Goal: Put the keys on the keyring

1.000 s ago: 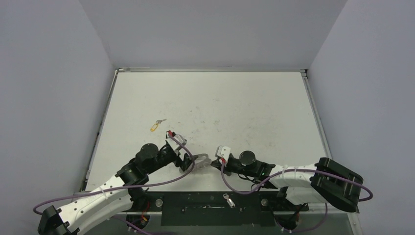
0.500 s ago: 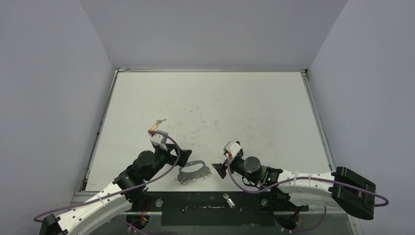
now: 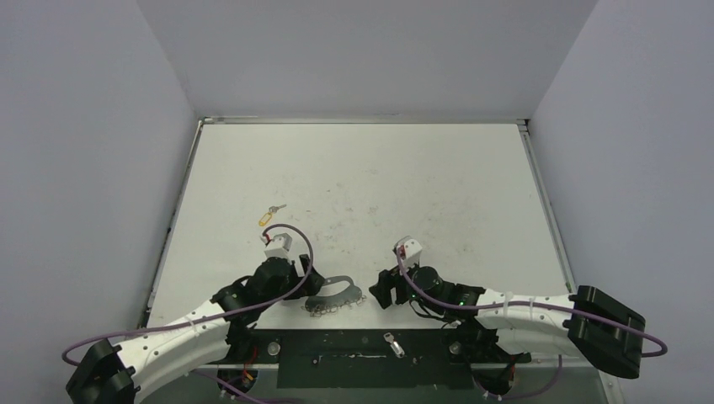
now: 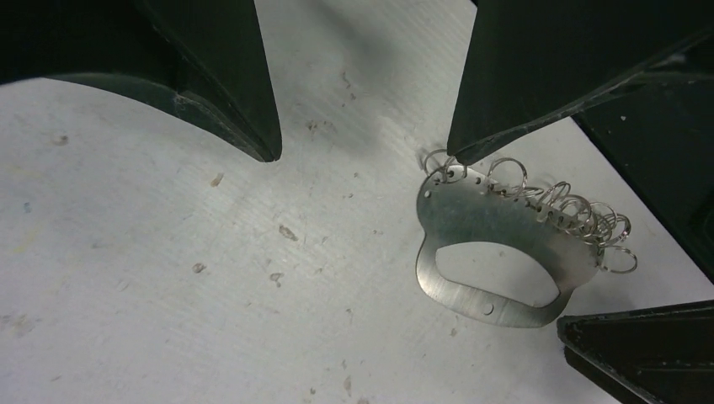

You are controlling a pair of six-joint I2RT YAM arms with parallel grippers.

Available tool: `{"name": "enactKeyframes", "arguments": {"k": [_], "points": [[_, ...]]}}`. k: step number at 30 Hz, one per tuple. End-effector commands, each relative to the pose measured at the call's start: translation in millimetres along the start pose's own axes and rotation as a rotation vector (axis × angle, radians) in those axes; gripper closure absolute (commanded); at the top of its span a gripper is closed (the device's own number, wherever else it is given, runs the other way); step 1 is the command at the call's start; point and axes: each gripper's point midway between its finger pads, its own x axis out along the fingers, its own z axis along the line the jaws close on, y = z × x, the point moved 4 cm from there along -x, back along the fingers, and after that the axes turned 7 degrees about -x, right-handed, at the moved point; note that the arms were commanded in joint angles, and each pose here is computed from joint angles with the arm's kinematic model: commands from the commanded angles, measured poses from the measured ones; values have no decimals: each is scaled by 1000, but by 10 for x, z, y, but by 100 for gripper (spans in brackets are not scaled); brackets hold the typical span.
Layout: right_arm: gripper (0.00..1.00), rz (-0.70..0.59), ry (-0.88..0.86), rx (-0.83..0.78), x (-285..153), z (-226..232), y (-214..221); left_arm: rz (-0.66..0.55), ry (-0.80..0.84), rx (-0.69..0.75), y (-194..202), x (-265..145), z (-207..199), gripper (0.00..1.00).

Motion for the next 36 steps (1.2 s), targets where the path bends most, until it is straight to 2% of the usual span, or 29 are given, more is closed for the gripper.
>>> {"name": "enactKeyframes", "arguments": {"k": [1, 6, 13, 18, 21, 25, 27, 31, 36], "points": [[29, 60, -83, 151, 102, 207, -69, 84, -12, -50, 49, 13, -110, 20], [41, 171, -94, 357, 274, 279, -1, 150, -42, -39, 137, 58, -100, 20], [56, 219, -191, 567, 469, 492, 54, 205, -86, -40, 238, 116, -51, 36], [72, 235, -181, 592, 641, 435, 12, 218, -88, -42, 247, 128, -74, 46], [75, 221, -136, 598, 750, 246, -76, 227, -86, -44, 261, 127, -79, 53], [76, 244, -131, 520, 941, 183, -229, 232, -71, -44, 276, 124, -89, 63], [77, 262, -155, 473, 1032, 212, -313, 231, -61, -17, 260, 116, -102, 64], [75, 284, -147, 403, 1065, 200, -400, 217, -82, 121, 158, 51, -108, 47], [67, 302, -116, 364, 913, 93, -321, 203, -28, 330, 41, 37, -236, 41]]}}
